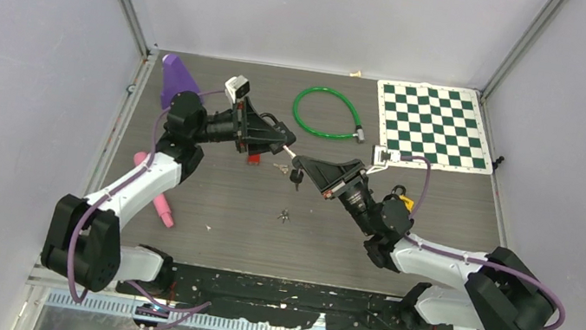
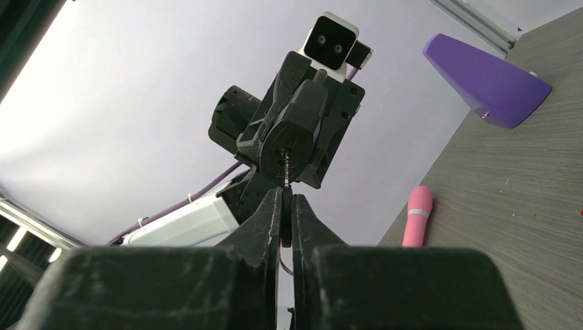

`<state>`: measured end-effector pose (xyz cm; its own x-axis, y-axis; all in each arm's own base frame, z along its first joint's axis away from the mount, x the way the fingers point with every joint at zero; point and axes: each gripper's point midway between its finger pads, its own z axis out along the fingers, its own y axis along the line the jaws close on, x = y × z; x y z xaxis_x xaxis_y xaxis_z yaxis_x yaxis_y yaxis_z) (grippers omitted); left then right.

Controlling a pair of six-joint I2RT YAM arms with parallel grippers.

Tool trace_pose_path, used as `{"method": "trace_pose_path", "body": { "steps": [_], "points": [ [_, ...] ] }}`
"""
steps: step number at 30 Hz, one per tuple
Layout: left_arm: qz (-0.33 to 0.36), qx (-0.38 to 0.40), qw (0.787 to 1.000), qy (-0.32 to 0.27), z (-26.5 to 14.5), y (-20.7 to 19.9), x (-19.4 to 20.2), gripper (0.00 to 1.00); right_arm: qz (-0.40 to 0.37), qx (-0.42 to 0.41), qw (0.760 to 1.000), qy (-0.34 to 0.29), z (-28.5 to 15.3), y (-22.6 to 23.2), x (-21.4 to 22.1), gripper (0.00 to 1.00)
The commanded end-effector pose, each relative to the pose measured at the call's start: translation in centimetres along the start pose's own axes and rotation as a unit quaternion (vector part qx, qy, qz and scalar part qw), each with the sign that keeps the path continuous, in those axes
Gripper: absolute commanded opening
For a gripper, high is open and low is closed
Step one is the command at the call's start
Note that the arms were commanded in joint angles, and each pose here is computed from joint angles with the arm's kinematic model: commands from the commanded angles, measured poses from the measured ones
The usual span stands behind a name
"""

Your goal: Unlock with the key

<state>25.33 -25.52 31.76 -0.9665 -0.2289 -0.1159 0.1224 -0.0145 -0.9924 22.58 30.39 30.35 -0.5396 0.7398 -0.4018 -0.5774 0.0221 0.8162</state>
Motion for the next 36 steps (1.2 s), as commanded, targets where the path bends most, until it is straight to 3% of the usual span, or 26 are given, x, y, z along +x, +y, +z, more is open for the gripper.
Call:
{"method": "trace_pose_path", "body": {
  "steps": [1, 14, 23, 36],
  "points": [
    [0.056, 0.039, 0.998, 0.006, 0.0, -2.5, 0.5, 0.00, 0.003, -0.042, 0.998, -0.038, 0.7, 3.1, -2.2, 0.06],
    [0.083, 0.054, 0.995, -0.011, 0.1, -2.9, 0.7, 0.00, 0.023, 0.014, 0.999, -0.048, 0.6, 1.1, -2.3, 0.05],
    [0.113, 0.058, 0.991, -0.033, 0.3, -2.4, 0.7, 0.00, 0.081, 0.042, 0.995, -0.049, 0.8, 0.9, -2.0, 0.06],
    [0.131, 0.097, 0.986, -0.042, 0.4, -3.8, 1.2, 0.00, 0.166, -0.028, 0.985, -0.038, 1.5, 3.3, -1.5, 0.06]
  ]
}}
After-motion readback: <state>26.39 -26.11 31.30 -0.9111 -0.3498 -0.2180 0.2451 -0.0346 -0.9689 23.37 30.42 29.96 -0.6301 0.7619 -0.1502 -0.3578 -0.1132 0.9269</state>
